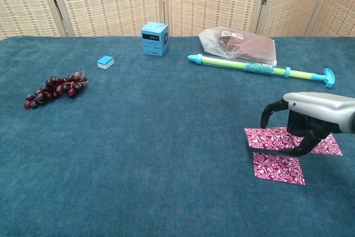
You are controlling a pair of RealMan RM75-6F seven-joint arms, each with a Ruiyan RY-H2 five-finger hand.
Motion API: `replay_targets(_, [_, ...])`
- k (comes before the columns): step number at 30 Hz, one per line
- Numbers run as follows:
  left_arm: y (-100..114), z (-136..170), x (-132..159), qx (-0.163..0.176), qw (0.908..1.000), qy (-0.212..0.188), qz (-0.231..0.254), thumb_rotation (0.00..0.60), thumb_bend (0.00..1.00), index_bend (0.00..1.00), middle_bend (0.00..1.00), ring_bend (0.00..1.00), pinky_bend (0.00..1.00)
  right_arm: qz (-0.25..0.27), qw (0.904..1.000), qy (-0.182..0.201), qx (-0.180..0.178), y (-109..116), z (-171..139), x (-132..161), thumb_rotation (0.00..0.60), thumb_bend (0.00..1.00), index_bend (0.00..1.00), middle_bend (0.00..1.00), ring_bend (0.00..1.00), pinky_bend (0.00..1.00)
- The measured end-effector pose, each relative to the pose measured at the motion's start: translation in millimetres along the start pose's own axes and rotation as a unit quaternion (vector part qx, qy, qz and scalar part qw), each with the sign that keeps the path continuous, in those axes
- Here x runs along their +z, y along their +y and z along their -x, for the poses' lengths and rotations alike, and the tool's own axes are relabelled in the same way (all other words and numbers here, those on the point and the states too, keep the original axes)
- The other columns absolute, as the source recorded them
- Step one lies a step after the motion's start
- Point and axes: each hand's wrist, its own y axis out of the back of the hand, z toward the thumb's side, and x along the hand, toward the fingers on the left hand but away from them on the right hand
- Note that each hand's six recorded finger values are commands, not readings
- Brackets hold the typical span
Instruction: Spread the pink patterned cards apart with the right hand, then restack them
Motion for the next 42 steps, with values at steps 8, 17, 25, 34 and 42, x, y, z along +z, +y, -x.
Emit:
replay_targets(8, [-2.1, -0.2, 2.1, -0.004, 1.0000, -0.004, 0.003, 0.600, 0.23, 0.25, 0.03, 0.02, 0.09, 0.003, 0.9999, -0.004, 0.009, -12.8, -17.2, 3.0, 0.600, 0.31, 0.34, 1.00, 1.00, 1.00])
replay_targets(17, [-7.0, 0.5, 3.7, -0.011, 0.9999, -0.004, 0.006, 0.600, 0.23, 0.25, 0.03, 0.02, 0.09, 0.016, 0.9995, -0.020, 0.019, -21.6, -25.8, -2.8, 0.600, 0.30, 0.34, 1.00, 1.00, 1.00])
replay_targets(25, [-6.1, 0.2, 2.3, -0.008, 0.9999, -0.004, 0.005, 0.600, 0.23, 0.25, 0.03, 0.02, 0.09, 0.026, 0.9989, -0.023, 0.030, -35.9, -21.0, -1.5, 0.600, 0.28, 0.34, 1.00, 1.00, 1.00])
replay_targets(34, [-1.4, -1.1, 0.6, 0.001, 1.0000, -0.005, 0.005, 0.600, 0.23, 0.24, 0.03, 0.02, 0.09, 0.025, 0.9991, -0.023, 0.027, -35.7, -19.9, -1.5, 0.600, 0.26, 0.34, 1.00, 1.00, 1.00])
replay_targets(42, [-2.2, -1.2, 1.0, -0.001, 1.0000, -0.005, 0.005, 0.600, 0.23, 0.24, 0.03, 0.02, 0.09, 0.027, 0.9991, -0.022, 0.025, -34.9, -19.0, -1.5, 0.600, 0.25, 0.32, 1.00, 1.00, 1.00])
